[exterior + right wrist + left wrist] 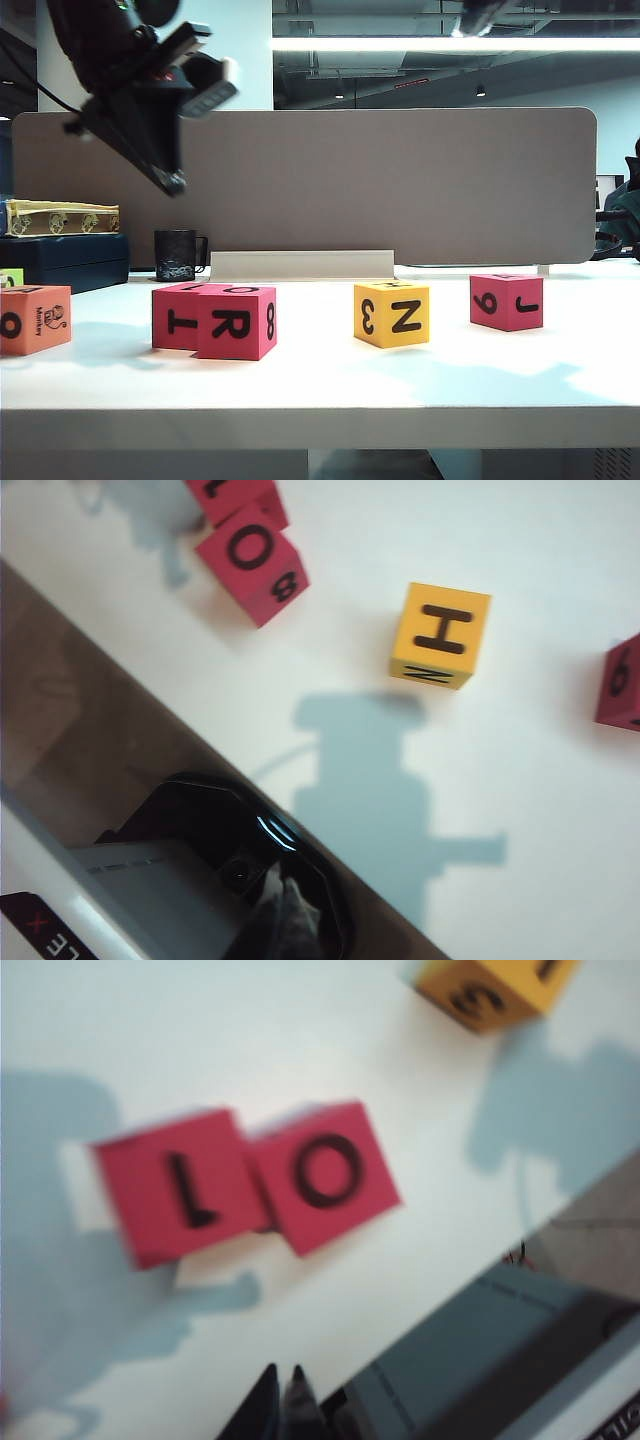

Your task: Select the appropriate blocks from the scattered letter blocks on the table and arrange them in a row to spell out "ALOHA".

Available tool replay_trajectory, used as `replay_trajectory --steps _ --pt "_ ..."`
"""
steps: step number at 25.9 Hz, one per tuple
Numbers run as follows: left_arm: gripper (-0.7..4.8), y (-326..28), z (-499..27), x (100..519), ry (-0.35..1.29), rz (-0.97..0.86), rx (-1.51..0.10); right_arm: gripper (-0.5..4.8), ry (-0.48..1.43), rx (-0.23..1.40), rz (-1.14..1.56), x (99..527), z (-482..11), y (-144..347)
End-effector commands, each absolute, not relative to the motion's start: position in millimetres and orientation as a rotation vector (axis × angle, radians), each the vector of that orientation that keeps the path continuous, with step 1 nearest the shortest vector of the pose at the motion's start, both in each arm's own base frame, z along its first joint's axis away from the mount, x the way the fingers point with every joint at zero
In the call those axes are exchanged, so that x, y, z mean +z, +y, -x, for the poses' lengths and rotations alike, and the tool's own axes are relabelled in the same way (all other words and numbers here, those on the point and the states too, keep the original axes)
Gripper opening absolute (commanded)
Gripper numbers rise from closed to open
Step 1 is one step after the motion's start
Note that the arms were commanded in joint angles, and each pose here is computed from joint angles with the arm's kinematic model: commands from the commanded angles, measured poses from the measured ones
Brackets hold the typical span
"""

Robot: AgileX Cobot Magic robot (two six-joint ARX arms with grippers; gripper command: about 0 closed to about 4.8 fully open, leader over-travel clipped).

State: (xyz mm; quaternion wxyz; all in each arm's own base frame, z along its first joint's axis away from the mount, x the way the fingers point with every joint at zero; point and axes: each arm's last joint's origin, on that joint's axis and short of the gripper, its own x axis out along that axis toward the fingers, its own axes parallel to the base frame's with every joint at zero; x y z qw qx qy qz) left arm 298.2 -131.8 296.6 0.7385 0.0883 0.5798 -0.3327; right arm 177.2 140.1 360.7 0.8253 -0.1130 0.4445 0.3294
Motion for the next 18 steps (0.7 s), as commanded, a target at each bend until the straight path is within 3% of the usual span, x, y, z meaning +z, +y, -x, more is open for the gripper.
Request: replay_trajectory --steps 1,8,18 --pt "-0.06 -150 -287 278 1.295 -0.26 -0.787 -0.05 0.927 0.689 0.241 363 -178 140" --pt "-0.06 -185 -265 239 1.278 -0.4 -0.806 -0.05 0.923 0.69 0.24 363 -179 141" --pt "-0.06 -194 -269 223 1.19 -0.48 -0.741 -0.05 0.921 0.691 0.239 363 -179 141"
